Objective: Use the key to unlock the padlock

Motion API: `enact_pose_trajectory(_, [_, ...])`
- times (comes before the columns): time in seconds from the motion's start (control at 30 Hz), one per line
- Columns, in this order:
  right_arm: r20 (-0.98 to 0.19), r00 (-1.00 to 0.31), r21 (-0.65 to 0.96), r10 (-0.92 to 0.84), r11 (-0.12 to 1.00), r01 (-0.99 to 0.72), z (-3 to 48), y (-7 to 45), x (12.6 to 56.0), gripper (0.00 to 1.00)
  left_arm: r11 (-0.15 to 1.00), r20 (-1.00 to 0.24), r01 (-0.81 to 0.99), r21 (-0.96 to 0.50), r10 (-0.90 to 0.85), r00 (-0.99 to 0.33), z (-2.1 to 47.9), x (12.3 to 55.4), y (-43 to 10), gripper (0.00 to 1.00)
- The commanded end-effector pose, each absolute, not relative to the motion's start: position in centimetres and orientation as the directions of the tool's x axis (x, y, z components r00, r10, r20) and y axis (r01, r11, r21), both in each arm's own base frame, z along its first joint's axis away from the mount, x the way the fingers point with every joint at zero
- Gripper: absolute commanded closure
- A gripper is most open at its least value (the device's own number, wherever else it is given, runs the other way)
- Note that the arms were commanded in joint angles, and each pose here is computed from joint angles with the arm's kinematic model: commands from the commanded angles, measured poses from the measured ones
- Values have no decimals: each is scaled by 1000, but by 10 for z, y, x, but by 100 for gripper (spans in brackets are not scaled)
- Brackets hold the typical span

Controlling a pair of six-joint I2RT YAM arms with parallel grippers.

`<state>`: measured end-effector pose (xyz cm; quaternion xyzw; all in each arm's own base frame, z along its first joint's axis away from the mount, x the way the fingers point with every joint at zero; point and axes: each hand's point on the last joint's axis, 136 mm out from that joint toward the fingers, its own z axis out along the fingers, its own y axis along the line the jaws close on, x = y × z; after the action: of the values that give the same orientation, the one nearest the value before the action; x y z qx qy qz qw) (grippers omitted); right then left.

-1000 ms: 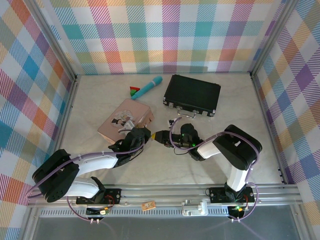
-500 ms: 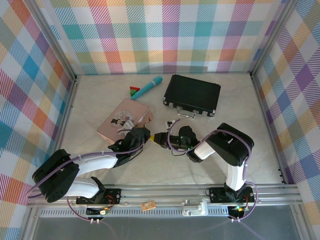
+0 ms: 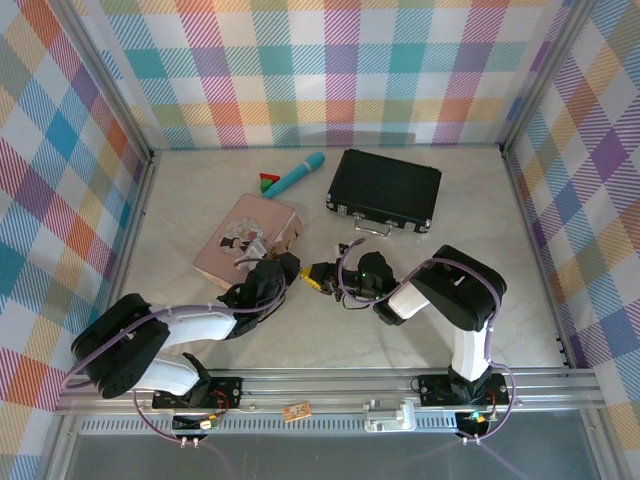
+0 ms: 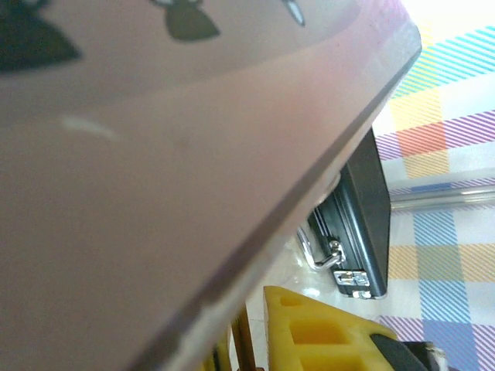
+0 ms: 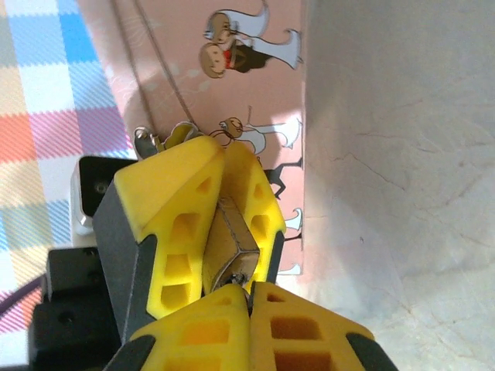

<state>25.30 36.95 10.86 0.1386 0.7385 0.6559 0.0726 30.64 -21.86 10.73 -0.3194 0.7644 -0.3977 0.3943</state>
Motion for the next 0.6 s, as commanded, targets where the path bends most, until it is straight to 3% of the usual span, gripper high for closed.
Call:
enact_pose_trajectory(0.0, [216,-949,968,231,-176,178,200,381,253,100,422,-368,17,-906,-769,-523,131,306,-242,100])
enact_pose_trajectory(0.17, [518,-842,826,149,-343,448,243,382,262,100,365,-378,134,-921,-760,-528,127,303,-251,100])
enact_pose_trajectory(0.33, [560,-823,769,102,-432,470,281,384,270,100,383,-371,107,-917,-729,-576,105,306,-266,100])
enact_pose_trajectory(0.57, [643,-745,732,178,-429,529,241,376,280,100,384,-378,113,-916,-736,-562,109,308,-265,100])
